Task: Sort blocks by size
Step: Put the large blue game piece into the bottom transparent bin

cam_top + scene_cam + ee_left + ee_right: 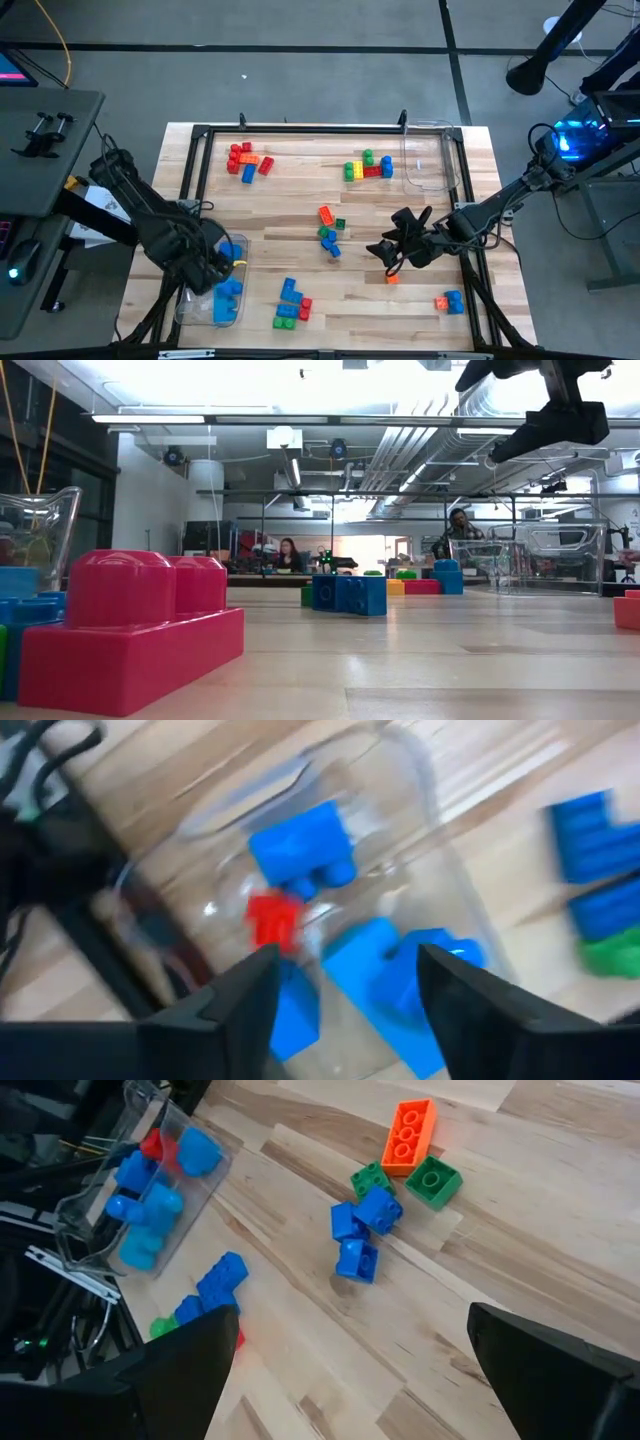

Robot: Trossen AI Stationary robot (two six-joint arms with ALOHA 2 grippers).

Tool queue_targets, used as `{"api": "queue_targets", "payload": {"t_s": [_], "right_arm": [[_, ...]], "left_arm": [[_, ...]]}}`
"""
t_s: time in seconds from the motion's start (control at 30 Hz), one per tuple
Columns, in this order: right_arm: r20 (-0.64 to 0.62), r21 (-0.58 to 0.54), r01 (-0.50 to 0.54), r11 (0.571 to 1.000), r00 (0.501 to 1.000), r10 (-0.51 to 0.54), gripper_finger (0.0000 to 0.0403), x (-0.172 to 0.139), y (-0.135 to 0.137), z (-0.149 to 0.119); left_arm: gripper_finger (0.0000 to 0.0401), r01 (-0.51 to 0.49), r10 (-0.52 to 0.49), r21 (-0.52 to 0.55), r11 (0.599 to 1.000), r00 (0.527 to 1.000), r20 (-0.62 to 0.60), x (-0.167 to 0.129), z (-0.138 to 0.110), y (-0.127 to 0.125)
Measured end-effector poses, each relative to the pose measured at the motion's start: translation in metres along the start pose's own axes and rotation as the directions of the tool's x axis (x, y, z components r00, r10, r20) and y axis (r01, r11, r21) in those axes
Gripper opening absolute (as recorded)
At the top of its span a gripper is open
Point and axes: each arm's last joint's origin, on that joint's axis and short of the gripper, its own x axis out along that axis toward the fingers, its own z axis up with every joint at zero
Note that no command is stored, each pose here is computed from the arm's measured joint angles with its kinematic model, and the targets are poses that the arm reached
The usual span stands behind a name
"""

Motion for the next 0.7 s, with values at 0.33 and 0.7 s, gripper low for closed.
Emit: {"api": "queue_targets", "payload": {"t_s": [0.33, 0.7], "right_arm": [[-0.012, 0.025, -0.15, 0.988, 0.989, 0.15, 0.0389, 0.006, 0.013, 0.016], [-0.024, -0.059, -0.137, 0.989, 0.99, 0.136, 0.0389, -0.001, 0.024, 0.043]], "left_arm": [[0.0265, 0.401, -0.409, 0.099, 0.911, 0.842, 0.352, -0.027, 0.017, -0.009], [0.0266, 0.471, -0.542, 0.275, 0.838, 0.665, 0.513, -0.034, 0.037, -0.047]]}}
